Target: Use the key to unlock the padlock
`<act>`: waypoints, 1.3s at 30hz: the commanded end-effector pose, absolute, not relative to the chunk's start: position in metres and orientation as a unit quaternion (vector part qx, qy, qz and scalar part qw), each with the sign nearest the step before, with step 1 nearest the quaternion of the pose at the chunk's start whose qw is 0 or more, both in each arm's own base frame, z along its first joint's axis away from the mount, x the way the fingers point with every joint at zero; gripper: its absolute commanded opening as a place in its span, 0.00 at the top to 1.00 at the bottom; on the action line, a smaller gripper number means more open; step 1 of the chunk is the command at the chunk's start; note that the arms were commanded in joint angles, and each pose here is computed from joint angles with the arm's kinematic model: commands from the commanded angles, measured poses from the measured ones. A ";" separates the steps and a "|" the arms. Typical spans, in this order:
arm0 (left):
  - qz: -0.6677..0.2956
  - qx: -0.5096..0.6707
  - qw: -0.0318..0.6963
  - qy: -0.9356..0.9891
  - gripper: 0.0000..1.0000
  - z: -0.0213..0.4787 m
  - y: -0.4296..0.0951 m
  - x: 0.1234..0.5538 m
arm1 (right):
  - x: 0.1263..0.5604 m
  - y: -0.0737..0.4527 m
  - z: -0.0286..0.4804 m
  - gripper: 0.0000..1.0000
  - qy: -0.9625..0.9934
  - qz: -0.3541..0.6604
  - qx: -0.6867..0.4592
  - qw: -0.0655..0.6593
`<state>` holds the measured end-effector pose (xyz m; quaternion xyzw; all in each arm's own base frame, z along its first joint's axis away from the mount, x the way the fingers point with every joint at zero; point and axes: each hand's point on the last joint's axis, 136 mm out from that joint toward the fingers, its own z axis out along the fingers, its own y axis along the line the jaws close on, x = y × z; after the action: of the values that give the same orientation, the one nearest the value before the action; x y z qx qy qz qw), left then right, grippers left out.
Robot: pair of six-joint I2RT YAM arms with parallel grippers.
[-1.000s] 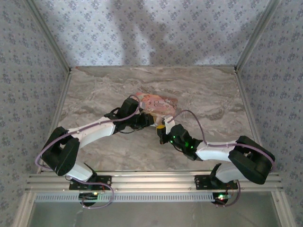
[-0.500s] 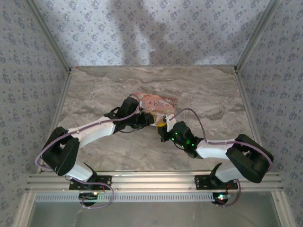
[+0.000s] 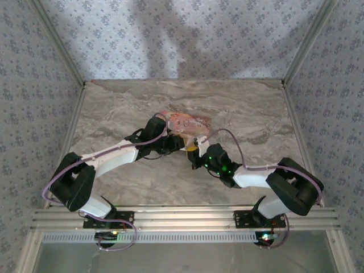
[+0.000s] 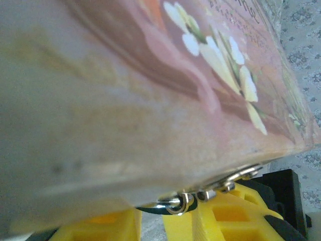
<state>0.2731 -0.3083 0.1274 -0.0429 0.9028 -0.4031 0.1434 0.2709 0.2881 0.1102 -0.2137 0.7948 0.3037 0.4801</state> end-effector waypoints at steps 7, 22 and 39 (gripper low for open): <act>-0.436 -0.011 0.112 0.893 0.72 0.144 -0.326 0.256 | 0.300 0.306 0.167 1.00 0.745 0.339 -0.198 0.539; -0.433 -0.014 0.110 0.895 0.72 0.138 -0.326 0.256 | 0.304 0.308 0.182 1.00 0.732 0.361 -0.191 0.545; -0.415 -0.034 0.093 0.904 0.72 0.088 -0.327 0.259 | 0.284 0.282 0.101 1.00 0.798 0.323 -0.159 0.483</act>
<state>0.2790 -0.3178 0.1021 -0.0449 0.9032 -0.4027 0.1417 0.2752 0.2839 0.0885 -0.1900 0.8123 0.3160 0.4520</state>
